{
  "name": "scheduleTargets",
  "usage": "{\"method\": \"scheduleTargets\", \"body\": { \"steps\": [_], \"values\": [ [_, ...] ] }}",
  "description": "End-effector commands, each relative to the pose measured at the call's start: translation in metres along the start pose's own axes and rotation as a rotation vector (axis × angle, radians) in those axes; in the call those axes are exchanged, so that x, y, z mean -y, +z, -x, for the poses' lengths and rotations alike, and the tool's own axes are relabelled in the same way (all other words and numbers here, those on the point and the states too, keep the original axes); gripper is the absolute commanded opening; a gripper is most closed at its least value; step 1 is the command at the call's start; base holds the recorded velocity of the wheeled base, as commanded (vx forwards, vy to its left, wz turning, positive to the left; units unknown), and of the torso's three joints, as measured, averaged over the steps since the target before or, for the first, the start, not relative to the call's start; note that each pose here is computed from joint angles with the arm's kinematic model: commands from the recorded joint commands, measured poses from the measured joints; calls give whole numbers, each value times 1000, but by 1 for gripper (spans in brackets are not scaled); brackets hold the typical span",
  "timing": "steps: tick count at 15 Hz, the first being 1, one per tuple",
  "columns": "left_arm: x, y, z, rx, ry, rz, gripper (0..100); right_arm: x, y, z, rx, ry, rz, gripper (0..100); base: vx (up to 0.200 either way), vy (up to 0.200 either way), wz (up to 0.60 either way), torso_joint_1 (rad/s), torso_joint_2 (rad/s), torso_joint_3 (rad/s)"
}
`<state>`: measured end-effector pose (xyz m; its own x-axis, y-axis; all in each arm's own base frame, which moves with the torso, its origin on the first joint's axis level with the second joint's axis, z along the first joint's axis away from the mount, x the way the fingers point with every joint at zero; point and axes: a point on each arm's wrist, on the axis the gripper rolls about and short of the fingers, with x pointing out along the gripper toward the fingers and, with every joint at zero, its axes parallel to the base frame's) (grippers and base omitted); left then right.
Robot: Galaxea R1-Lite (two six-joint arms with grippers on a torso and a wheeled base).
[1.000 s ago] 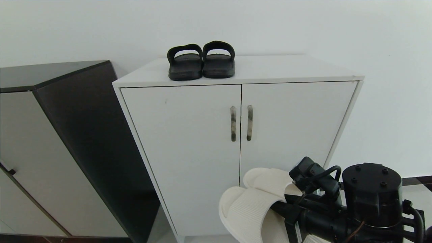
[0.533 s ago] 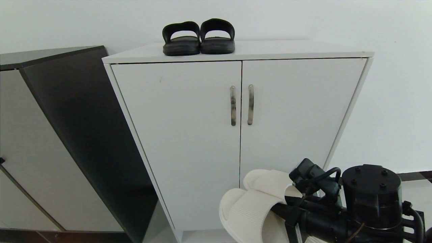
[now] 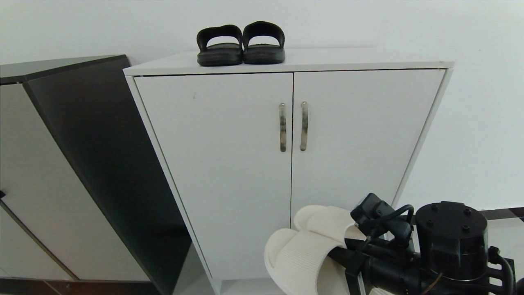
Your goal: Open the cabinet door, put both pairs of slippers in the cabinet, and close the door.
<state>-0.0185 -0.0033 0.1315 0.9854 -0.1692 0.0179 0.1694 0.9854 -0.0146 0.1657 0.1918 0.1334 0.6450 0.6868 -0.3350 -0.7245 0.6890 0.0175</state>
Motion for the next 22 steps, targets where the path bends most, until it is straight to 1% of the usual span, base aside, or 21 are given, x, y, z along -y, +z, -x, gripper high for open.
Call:
{"method": "scheduleTargets", "body": {
  "steps": [1, 2, 3, 4, 5, 6, 7, 8, 9, 10, 11, 12, 13, 14, 15, 16, 17, 19, 21, 22],
  "values": [
    [-1, 38, -38, -133, -186, 61, 100, -1, -2, -2, -11, 2, 2, 0, 0, 0, 0, 0, 0, 0],
    [-3, 40, -64, -206, -302, 50, 100, -1, -3, -1, -14, 4, 2, 0, 0, 0, 0, 0, 0, 0],
    [-5, 41, -83, -238, -324, 36, 100, -1, -4, 0, -14, 5, 3, 0, 0, 0, 0, 0, 0, 0],
    [-4, 43, -102, -238, -368, 23, 100, -2, -5, 1, -17, 8, 2, 0, 0, 0, 0, 0, 0, 0],
    [2, 47, -111, -206, -444, 20, 100, -2, -5, 1, -17, 8, 2, 0, 0, 0, 0, 0, 0, 0],
    [9, 53, -113, -168, -514, 26, 100, -2, -5, 1, -17, 8, 2, 0, 0, 0, 0, 0, 0, 0],
    [18, 65, -114, -137, -606, 34, 100, -2, -6, 1, -19, 8, 3, 0, 0, 0, 0, 0, 0, 0],
    [27, 76, -119, -126, -672, 54, 100, -2, -6, 1, -19, 8, 2, 0, 0, 0, 0, 0, 0, 0],
    [33, 86, -126, -114, -705, 54, 100, -2, -6, 1, -20, 8, 4, 0, 0, 0, 0, 0, 0, 0],
    [42, 94, -136, -114, -736, 51, 100, -3, -5, 1, -17, 14, 4, 0, 0, 0, 0, 0, 0, 0],
    [52, 100, -146, -123, -763, 50, 100, -5, -5, 0, -14, 20, 6, 0, 0, 0, 0, 0, 0, 0],
    [61, 101, -156, -141, -773, 46, 100, -6, -5, 0, -13, 25, 8, 0, 0, 0, 0, 0, 0, 0],
    [75, 102, -168, -156, -785, 35, 100, -8, -2, -3, 1, 30, 9, 0, 0, 0, 0, 0, 0, 0],
    [92, 104, -179, -156, -811, 33, 100, -9, -1, -5, 13, 31, 9, 0, 0, 0, 0, 0, 0, 0],
    [105, 106, -192, -151, -816, 31, 100, -9, -2, -6, 21, 32, 7, 0, 0, 0, 0, 0, 0, 0],
    [122, 110, -203, -145, -839, 29, 100, -9, -3, -5, 19, 32, 7, 0, 0, 0, 0, 0, 0, 0],
    [135, 117, -218, -131, -850, 32, 100, -9, -5, -5, 13, 32, 8, 0, 0, 0, 0, 0, 0, 0],
    [152, 126, -243, -110, -860, 43, 100, -9, -11, -7, -15, 33, 9, 0, 0, 0, 0, 0, 0, 0],
    [168, 121, -267, -123, -862, 55, 100, -9, -11, -7, -12, 33, 10, 0, 0, 0, 0, 0, 0, 0],
    [174, 121, -274, -116, -885, 63, 100, -9, -10, -6, -8, 31, 10, 0, 0, 0, 0, 0, 0, 0]
  ]
}}
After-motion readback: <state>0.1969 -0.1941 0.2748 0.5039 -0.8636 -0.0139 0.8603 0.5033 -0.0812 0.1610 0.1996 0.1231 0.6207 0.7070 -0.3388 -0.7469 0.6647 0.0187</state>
